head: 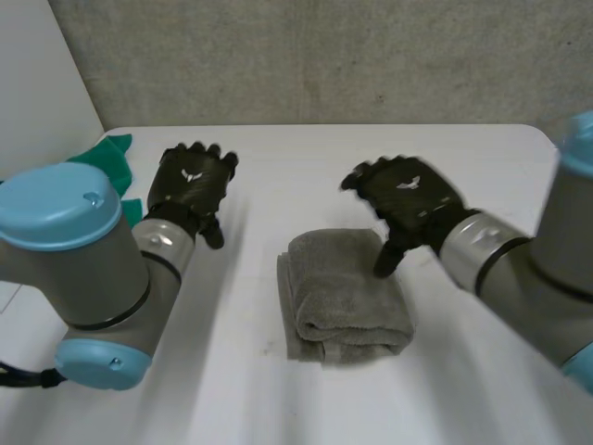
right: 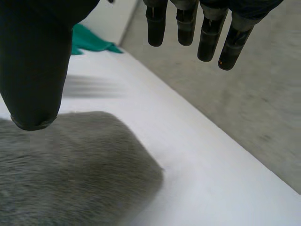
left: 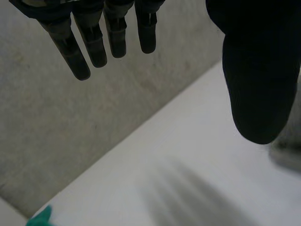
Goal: Fold the laundry.
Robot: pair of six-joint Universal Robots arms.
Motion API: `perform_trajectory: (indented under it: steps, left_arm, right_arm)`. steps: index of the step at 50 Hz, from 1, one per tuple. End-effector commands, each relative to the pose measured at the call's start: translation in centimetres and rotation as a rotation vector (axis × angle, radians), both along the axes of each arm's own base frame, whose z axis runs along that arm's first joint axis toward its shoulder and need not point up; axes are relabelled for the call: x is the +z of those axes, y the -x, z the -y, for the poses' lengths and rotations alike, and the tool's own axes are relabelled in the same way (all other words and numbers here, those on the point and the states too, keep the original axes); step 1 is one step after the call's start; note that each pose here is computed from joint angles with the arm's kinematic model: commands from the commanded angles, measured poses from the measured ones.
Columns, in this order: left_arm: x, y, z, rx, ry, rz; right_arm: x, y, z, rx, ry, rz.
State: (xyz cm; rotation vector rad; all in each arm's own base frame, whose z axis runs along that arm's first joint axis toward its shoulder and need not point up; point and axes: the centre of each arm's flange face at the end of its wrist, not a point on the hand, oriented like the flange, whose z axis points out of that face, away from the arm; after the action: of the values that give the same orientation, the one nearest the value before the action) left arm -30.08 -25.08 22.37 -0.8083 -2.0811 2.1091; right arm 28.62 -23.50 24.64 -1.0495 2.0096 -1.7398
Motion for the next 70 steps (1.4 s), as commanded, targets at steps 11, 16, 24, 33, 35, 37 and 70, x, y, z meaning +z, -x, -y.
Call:
perform_trajectory:
  steps: [11,16,24,33,35,37,70]
  left_arm:
    - [-6.9,8.7,-4.1,-0.276,-0.277,-0.011]
    - [-7.7,8.0,-3.6,-0.246,-0.326,0.029]
    - [-9.6,4.7,-2.7,-0.124,-0.412,0.170]
    - [-8.9,4.9,-3.1,-0.148,-0.373,0.210]
    - [-7.5,5.2,-3.2,-0.158,-0.341,0.187]
    - [-4.4,5.3,-3.3,-0.166,-0.269,0.130]
    - [7.0,2.7,-2.9,-0.444,-0.195,-0.239]
  right_arm:
    - [-6.4,1.5,2.7,-0.045,-0.256,-0.030]
    - [-7.8,1.2,2.6,-0.048,-0.312,-0.019]
    - [-10.6,0.9,2.9,-0.039,-0.369,-0.055]
    - [-10.2,1.1,3.0,-0.033,-0.313,-0.092]
    - [-9.7,1.3,3.1,-0.041,-0.297,-0.079]
    - [-8.1,1.4,3.1,-0.048,-0.239,-0.047]
    - [-10.0,7.5,-0.7,-0.267,-0.330,0.061]
